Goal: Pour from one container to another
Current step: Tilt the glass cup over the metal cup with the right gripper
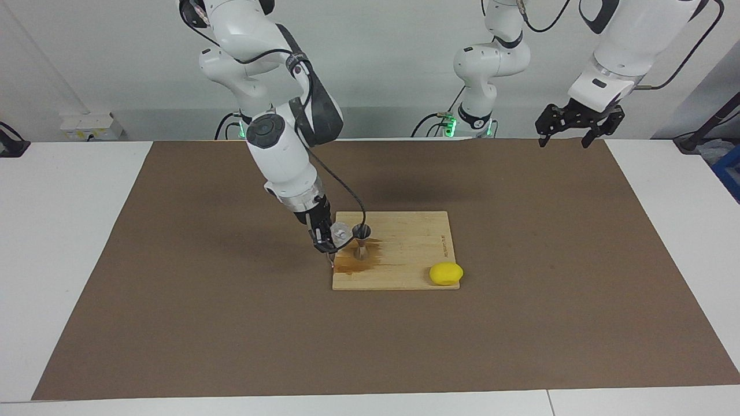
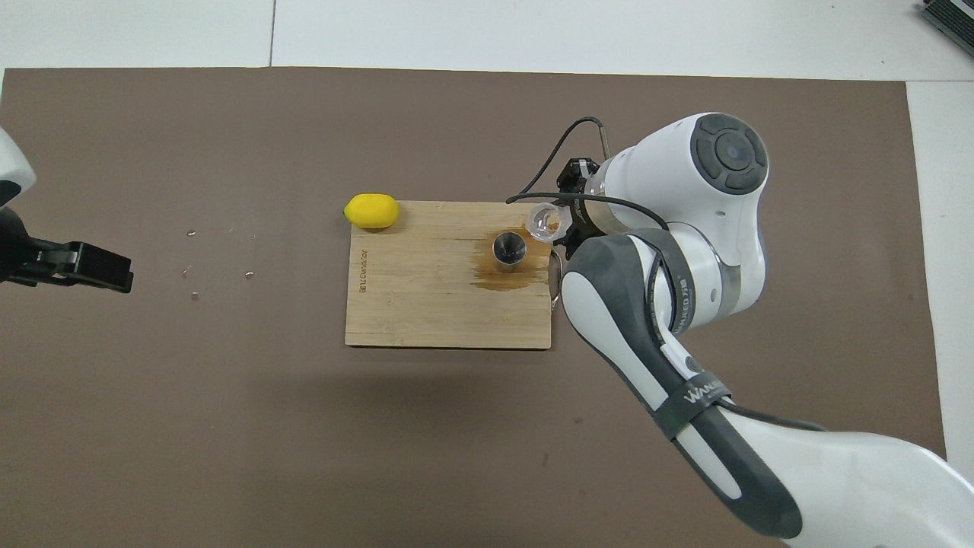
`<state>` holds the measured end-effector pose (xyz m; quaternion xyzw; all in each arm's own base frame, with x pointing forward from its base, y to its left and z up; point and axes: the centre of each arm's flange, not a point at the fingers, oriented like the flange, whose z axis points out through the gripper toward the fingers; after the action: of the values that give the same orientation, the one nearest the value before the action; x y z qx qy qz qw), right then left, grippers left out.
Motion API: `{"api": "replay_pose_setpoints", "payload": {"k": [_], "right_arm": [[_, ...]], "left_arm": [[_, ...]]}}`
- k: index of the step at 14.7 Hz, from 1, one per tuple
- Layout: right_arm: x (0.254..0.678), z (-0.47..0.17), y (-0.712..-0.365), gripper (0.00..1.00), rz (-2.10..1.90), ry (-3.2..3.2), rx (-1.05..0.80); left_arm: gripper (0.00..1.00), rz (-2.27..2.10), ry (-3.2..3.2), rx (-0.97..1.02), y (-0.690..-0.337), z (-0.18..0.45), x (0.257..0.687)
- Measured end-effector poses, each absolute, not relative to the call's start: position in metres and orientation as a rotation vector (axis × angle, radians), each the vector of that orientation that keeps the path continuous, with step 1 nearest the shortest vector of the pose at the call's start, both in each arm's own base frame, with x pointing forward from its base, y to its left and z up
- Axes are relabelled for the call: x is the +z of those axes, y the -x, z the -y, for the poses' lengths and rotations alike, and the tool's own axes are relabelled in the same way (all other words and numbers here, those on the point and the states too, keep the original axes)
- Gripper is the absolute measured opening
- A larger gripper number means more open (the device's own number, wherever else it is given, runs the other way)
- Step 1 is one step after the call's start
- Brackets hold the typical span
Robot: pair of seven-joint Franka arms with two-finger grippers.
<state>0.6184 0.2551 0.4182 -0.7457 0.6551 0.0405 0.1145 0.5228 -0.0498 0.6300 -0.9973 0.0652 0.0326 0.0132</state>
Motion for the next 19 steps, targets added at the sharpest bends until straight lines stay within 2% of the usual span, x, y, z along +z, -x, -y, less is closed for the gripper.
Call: {"api": "replay_pose_setpoints", "payload": {"k": [19], "right_arm": [[0.422, -0.299, -0.599, 0.50, -1.732, 2.477, -0.167]], "left_arm": [[1.00, -0.203, 3.107, 0.102, -0.523, 0.050, 0.630]]}}
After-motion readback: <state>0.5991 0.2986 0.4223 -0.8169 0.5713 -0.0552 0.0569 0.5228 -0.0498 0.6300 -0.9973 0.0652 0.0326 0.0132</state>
